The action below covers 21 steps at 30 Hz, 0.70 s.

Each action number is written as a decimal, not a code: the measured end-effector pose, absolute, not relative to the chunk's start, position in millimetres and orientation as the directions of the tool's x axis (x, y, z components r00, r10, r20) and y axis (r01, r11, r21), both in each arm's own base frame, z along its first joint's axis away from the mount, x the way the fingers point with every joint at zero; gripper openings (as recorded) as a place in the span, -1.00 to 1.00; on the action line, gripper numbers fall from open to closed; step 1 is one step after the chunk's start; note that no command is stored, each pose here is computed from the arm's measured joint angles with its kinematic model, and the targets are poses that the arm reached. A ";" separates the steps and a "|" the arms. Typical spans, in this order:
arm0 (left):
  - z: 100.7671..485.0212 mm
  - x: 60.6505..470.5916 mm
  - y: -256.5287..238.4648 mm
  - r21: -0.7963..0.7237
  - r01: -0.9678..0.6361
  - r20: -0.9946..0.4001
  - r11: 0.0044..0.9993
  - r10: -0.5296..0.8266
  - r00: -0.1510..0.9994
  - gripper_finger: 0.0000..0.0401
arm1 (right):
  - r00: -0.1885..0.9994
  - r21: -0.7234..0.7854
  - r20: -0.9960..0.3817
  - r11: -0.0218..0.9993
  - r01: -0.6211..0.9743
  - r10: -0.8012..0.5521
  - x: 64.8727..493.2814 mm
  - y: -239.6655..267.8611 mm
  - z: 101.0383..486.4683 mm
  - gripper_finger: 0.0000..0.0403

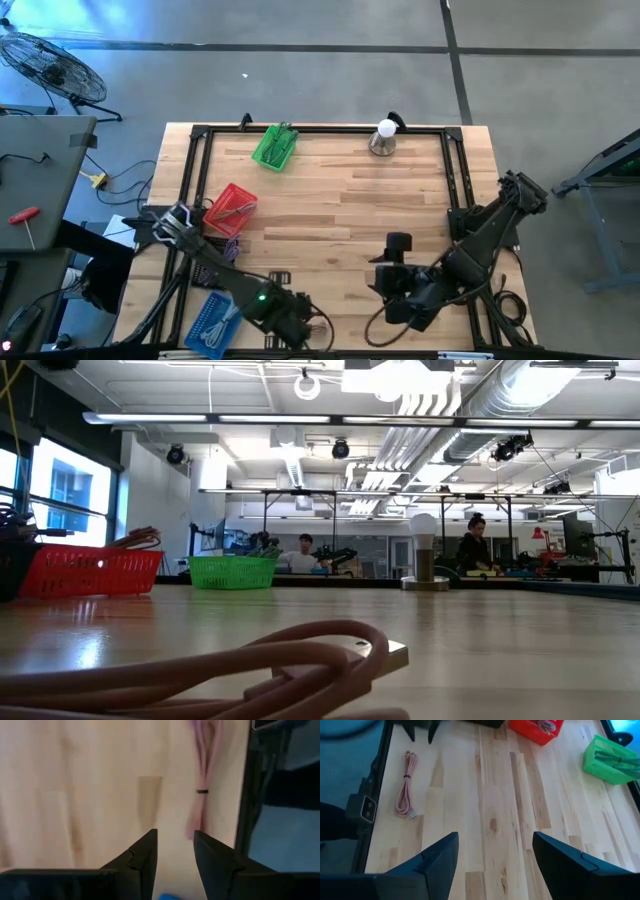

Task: Pick & Place USB Port
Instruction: Put the pink charger cable into the red bin

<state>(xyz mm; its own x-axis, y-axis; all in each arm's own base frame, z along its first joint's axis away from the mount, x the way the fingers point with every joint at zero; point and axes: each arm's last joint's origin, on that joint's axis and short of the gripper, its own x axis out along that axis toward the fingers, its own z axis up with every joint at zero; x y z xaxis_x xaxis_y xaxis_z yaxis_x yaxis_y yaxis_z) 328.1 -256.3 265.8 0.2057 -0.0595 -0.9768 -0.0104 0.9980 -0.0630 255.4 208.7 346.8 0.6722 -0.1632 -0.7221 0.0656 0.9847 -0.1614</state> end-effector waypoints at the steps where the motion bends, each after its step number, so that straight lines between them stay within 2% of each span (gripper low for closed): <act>1: 262.1 330.8 -257.0 -0.085 -0.005 -0.979 0.996 -0.082 0.188 -0.39 | 0.675 -0.166 -0.719 0.984 0.062 -0.164 254.0 210.3 346.9 0.23; 7: 247.8 332.9 -263.5 -0.112 0.044 -0.986 0.993 -0.116 0.121 -0.39 | 0.692 -0.193 -0.700 0.980 0.051 -0.174 247.2 217.4 347.3 0.23; 14: 243.9 342.8 -262.7 -0.198 0.018 -0.973 0.980 -0.199 0.114 -0.39 | 0.698 -0.206 -0.692 0.977 0.052 -0.183 245.6 218.5 347.6 0.23; 21: 243.5 347.1 -257.8 -0.198 0.001 -0.973 0.980 -0.197 0.123 -0.39 | 0.698 -0.206 -0.692 0.977 0.052 -0.183 245.6 218.5 347.6 0.23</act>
<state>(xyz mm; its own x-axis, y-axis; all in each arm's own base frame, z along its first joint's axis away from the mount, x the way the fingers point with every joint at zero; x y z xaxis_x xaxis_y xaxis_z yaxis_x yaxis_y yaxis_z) 347.1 -257.8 243.5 0.1233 -0.1968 -0.9727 0.0008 0.9802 -0.1982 245.6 218.5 347.6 0.6980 -0.1829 -0.6923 0.0523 0.9773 -0.2055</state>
